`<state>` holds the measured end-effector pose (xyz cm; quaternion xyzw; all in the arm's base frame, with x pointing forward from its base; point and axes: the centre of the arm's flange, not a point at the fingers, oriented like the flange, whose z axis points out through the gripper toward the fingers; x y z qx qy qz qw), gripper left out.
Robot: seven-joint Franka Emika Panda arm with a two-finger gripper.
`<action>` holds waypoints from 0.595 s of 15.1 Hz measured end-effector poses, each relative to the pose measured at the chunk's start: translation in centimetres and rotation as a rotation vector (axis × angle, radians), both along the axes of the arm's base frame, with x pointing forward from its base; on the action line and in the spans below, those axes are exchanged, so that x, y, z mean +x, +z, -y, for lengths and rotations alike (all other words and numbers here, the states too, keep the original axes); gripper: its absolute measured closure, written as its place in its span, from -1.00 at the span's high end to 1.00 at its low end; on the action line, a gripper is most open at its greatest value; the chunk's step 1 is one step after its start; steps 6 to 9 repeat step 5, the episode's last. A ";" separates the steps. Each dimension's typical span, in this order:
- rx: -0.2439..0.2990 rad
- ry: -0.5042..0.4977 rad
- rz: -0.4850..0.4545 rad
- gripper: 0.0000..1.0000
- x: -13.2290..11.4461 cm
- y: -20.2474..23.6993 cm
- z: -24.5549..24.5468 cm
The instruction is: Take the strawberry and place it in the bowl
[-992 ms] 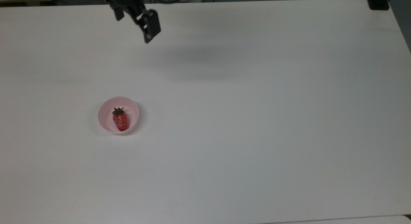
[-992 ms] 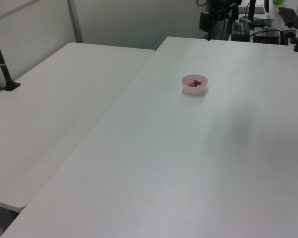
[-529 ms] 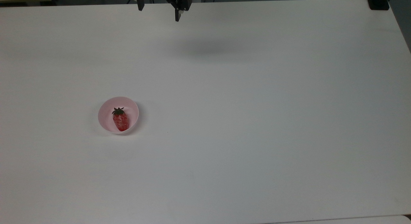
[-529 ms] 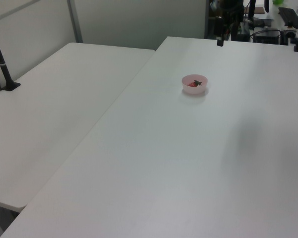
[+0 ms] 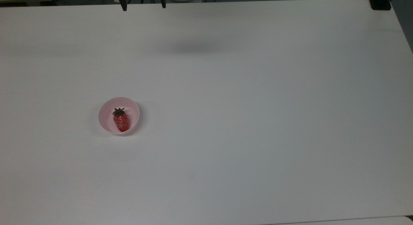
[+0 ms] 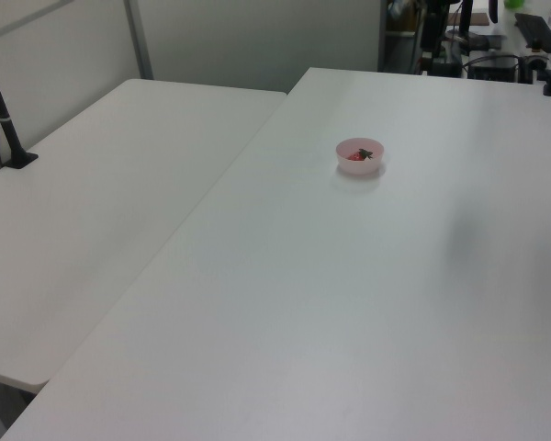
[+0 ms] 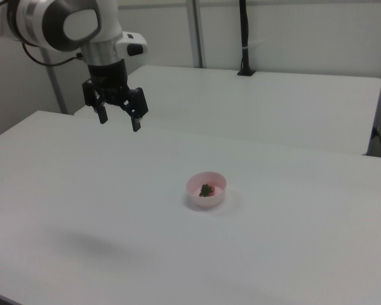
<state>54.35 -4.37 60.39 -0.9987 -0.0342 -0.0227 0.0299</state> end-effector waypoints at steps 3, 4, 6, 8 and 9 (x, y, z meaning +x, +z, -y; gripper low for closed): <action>-0.029 0.008 -0.013 1.00 0.1 0.7 -0.9; -0.034 -0.006 -0.011 1.00 0.2 0.8 -0.9; -0.042 -0.020 -0.012 1.00 0.3 0.8 -0.8; -0.042 -0.020 -0.012 1.00 0.3 0.8 -0.8; -0.042 -0.020 -0.012 1.00 0.3 0.8 -0.8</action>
